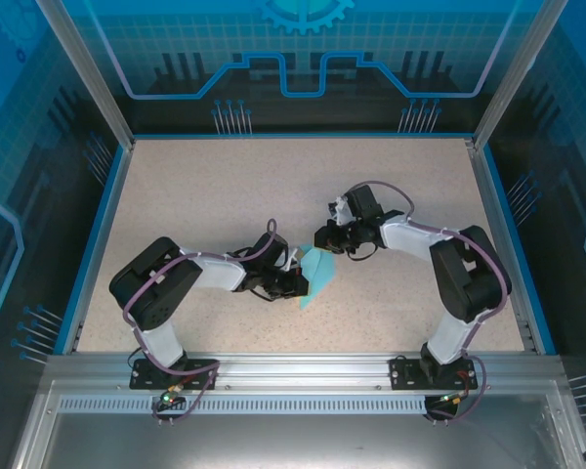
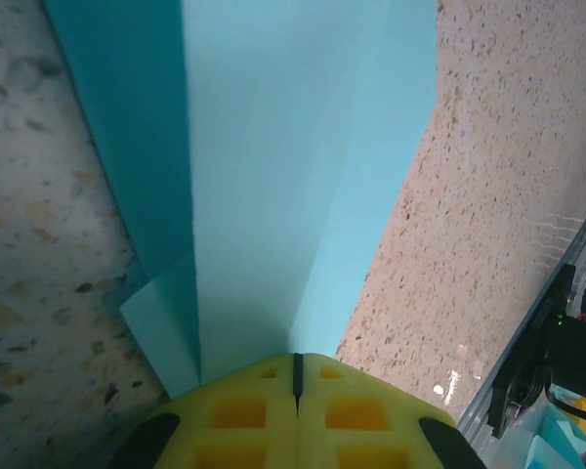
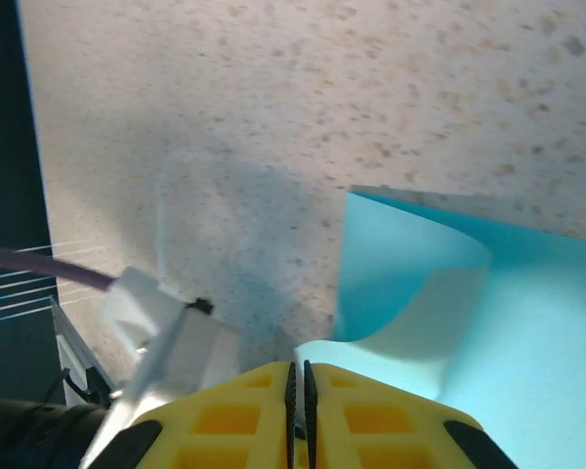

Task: Fold a paper plane with a square sheet of paper (pick it up from the middle)
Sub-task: Fourth fold the wing at the center of the table.

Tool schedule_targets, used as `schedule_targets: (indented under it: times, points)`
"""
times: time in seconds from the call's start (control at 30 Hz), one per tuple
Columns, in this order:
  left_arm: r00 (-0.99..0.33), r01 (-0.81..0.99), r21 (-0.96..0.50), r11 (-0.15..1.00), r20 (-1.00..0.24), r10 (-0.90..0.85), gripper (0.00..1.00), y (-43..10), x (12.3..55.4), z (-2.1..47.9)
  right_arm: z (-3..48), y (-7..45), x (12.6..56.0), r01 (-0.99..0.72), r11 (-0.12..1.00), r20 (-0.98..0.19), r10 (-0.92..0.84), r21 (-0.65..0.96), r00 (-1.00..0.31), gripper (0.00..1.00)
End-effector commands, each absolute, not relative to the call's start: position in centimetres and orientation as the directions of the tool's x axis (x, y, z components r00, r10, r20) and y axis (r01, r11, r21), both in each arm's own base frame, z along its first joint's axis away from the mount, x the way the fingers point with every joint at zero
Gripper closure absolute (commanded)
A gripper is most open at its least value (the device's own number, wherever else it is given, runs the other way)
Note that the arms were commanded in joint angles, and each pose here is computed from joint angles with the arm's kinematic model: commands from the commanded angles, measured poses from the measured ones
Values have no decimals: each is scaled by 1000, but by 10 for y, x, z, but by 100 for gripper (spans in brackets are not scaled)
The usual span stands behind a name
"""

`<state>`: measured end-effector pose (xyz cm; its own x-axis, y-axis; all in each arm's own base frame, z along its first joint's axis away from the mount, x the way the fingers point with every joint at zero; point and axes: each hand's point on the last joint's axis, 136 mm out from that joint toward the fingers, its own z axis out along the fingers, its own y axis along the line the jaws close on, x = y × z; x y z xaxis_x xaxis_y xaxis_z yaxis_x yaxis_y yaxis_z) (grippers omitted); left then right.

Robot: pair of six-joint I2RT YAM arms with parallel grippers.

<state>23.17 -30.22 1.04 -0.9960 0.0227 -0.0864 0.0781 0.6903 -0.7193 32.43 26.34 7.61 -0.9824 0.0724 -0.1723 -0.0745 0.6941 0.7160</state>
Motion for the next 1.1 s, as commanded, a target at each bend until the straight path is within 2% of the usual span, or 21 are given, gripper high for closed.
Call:
schedule_targets:
  times: [0.0,0.3,0.67,1.07]
  points:
    - [-997,-50,-538,841,75,-11,100,-258,196,-51,67,275,301,-103,683,-152,13,723,-988,86]
    - [-997,-45,-536,843,82,-2,100,-258,194,-52,23,288,284,-80,728,-98,-17,681,-995,88]
    - [-995,-48,-520,853,100,5,100,-254,189,-60,-5,265,309,-23,765,-98,52,644,-994,89]
    - [-991,-59,-487,872,131,6,100,-240,174,-74,-7,237,352,67,779,-96,162,623,-982,89]
